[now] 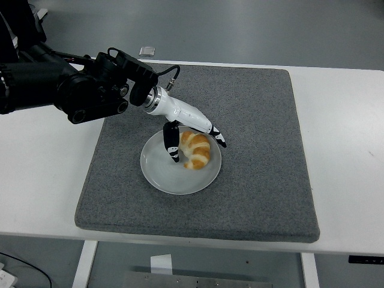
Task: Place the bread on the plate
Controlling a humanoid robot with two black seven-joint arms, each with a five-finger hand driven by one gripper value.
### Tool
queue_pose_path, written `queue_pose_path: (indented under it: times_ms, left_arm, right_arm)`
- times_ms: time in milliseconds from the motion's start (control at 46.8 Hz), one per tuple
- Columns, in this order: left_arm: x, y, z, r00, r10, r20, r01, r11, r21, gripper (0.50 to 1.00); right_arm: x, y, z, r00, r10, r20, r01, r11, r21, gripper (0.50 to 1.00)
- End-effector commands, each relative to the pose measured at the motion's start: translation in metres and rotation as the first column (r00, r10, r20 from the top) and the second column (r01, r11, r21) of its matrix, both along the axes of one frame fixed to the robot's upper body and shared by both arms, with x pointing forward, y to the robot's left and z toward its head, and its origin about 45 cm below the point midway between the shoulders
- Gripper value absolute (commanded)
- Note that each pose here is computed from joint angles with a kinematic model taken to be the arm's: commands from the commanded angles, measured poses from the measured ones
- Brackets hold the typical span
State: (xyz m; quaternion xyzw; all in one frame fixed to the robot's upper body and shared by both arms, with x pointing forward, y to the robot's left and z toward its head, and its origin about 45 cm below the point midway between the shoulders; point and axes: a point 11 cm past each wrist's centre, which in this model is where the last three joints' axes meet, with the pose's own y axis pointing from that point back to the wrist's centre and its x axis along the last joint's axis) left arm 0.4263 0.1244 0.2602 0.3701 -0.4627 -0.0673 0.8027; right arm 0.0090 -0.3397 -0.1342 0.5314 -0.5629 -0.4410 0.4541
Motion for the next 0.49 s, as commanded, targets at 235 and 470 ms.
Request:
queue_pose_path:
  times_ms: [235, 470]
  left_arm:
    - [0.006, -0.008, 0.02, 0.999, 0.043, -0.011, -0.044, 0.994, -0.102, 1.0]
    - [0.015, -0.001, 0.041, 0.985, 0.143, -0.095, -0.161, 0.96, -0.23, 1.0]
  right_arm:
    - [0.0, 0.0, 0.0, 1.0, 0.0, 0.0, 0.0, 1.0, 0.0, 0.932]
    - [0.0, 0.0, 0.0, 1.0, -0.002, 0.0, 0.002, 1.0, 0.0, 0.932]
